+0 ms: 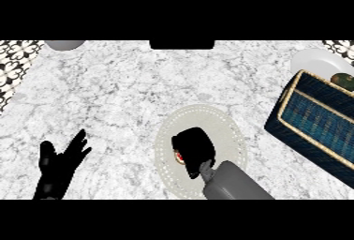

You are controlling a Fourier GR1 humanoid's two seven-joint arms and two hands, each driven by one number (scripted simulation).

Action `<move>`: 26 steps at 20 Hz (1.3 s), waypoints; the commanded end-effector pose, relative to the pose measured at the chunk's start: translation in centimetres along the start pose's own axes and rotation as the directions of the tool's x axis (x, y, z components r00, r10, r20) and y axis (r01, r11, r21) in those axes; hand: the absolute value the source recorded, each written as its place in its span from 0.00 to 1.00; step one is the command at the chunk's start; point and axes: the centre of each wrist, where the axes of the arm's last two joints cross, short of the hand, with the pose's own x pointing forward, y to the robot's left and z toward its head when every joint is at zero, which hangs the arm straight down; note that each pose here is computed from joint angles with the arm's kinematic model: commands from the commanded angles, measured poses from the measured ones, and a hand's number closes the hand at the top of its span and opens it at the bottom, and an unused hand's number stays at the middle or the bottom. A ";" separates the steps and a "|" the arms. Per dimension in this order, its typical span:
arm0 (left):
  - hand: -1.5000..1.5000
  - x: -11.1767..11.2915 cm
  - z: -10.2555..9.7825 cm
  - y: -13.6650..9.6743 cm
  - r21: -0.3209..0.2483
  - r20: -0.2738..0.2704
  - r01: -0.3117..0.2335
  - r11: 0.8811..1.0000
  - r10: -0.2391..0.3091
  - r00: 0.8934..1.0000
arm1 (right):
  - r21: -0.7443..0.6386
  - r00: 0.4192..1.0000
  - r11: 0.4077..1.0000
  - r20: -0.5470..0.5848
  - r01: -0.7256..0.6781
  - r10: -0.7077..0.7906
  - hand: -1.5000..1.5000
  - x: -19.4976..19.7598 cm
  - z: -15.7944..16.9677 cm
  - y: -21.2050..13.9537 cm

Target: Pick the cupcake from the placemat and place it in the basket

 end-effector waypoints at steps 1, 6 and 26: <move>0.50 -0.3 -0.8 -1.5 -0.010 -0.060 0.001 1.000 -0.002 0.998 | -0.042 0.996 0.996 0.024 -0.083 0.084 1.00 0.7 -1.6 1.2; 0.50 -1.3 1.1 -0.1 -0.004 -0.053 0.004 1.000 -0.004 0.999 | -0.051 0.994 0.993 0.040 -0.104 0.106 1.00 0.8 -0.4 1.2; 0.50 -2.1 0.3 -0.2 -0.013 -0.066 -0.003 1.000 0.003 0.998 | -0.897 0.571 0.332 -0.116 0.290 -0.813 1.00 -0.6 4.5 -17.4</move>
